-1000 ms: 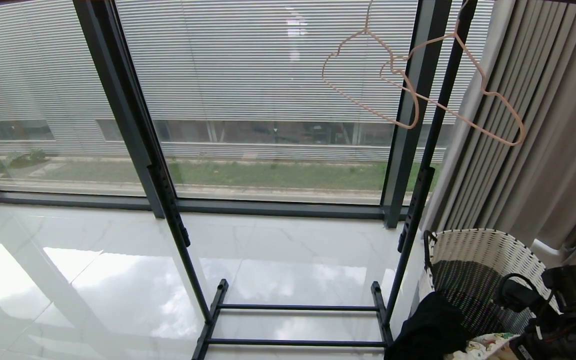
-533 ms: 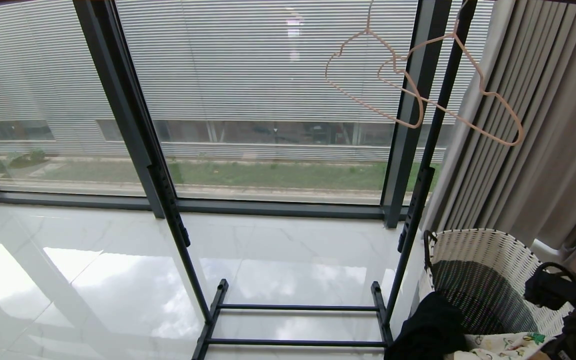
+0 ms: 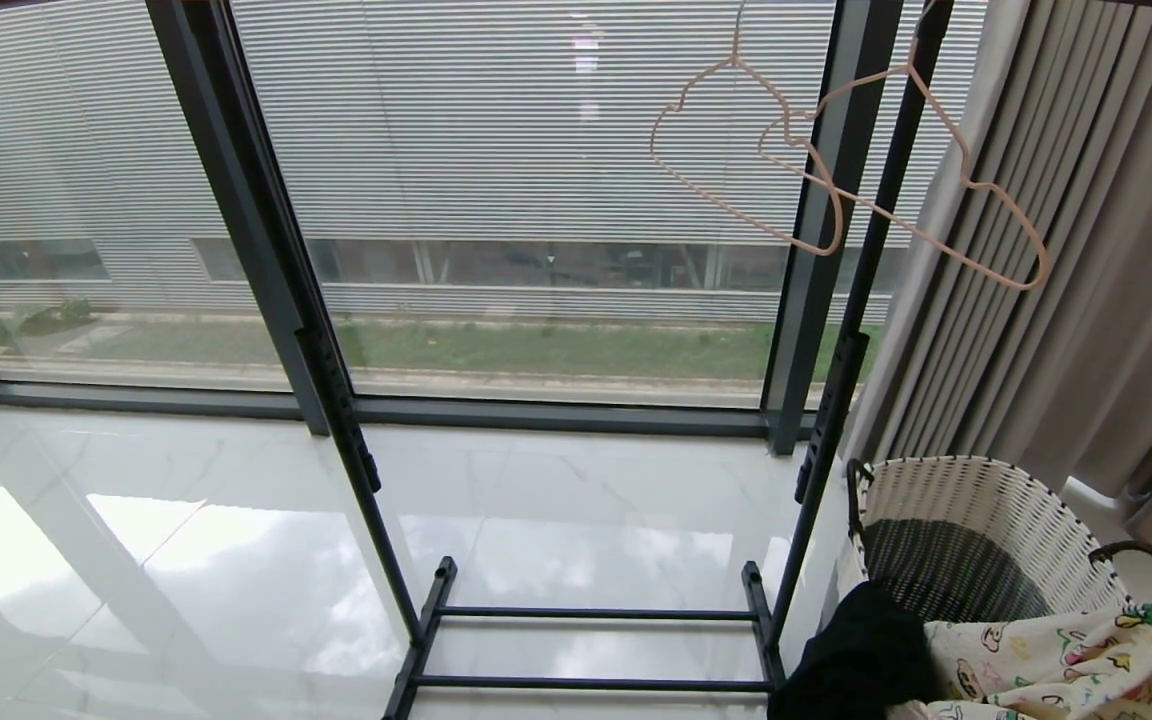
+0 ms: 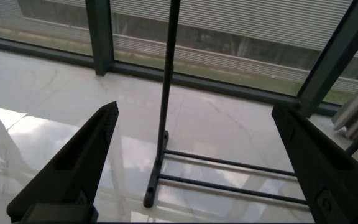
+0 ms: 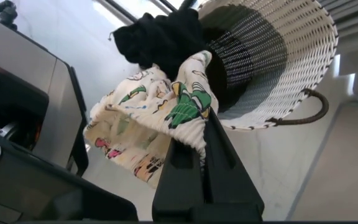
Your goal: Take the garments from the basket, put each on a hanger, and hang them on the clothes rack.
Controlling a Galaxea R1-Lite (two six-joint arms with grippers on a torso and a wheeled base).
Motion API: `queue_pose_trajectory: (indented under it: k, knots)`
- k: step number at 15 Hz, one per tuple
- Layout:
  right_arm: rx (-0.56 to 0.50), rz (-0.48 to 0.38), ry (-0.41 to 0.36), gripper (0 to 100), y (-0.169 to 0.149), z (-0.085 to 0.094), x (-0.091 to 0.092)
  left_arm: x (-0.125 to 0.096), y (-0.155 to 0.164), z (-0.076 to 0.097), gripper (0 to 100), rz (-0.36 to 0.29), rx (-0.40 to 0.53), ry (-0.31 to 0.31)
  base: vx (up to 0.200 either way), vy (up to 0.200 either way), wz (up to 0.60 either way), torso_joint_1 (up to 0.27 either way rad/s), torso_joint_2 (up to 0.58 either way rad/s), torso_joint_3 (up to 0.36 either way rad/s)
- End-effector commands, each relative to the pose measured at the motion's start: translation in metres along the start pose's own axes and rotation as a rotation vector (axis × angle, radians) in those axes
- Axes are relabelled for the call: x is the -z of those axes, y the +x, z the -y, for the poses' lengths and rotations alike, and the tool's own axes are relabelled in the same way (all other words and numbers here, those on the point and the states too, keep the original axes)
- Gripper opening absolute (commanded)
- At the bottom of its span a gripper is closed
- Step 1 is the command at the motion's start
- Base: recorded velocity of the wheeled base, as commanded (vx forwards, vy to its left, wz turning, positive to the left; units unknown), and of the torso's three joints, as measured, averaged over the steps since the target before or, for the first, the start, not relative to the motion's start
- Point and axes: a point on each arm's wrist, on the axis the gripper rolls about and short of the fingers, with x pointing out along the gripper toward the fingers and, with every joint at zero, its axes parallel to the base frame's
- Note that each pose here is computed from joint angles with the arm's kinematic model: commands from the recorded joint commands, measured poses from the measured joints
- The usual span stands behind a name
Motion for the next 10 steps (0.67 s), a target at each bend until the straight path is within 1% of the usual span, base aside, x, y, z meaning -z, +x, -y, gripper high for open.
queue_pose_trajectory:
  k: [1, 3, 8, 10]
  knots:
    - [-0.001, 0.051, -0.030, 0, -0.0093, -0.0035, -0.0015, -0.0001, 0.0000, 0.0000, 100, 0.001, -0.001, 0.000, -0.200, 0.000, 0.00, 0.012, 0.00, 0.002]
    - [0.004, 0.063, -0.052, 0, -0.0112, -0.0031, -0.0046, -0.0001, 0.0000, 0.0000, 100, 0.001, -0.001, 0.000, -0.200, 0.000, 0.00, -0.005, 0.00, 0.000]
    - [-0.027, 0.087, -0.106, 0, -0.0124, -0.0066, -0.0096, -0.0001, 0.0000, 0.0000, 100, 0.000, 0.000, 0.004, -0.200, 0.000, 0.00, 0.002, 0.01, 0.004]
    - [-0.042, 0.094, -0.123, 0, -0.0124, -0.0088, -0.0105, -0.0001, 0.0000, 0.0007, 100, -0.001, 0.032, 0.069, 0.000, 0.000, 0.00, 0.000, 0.00, 0.000]
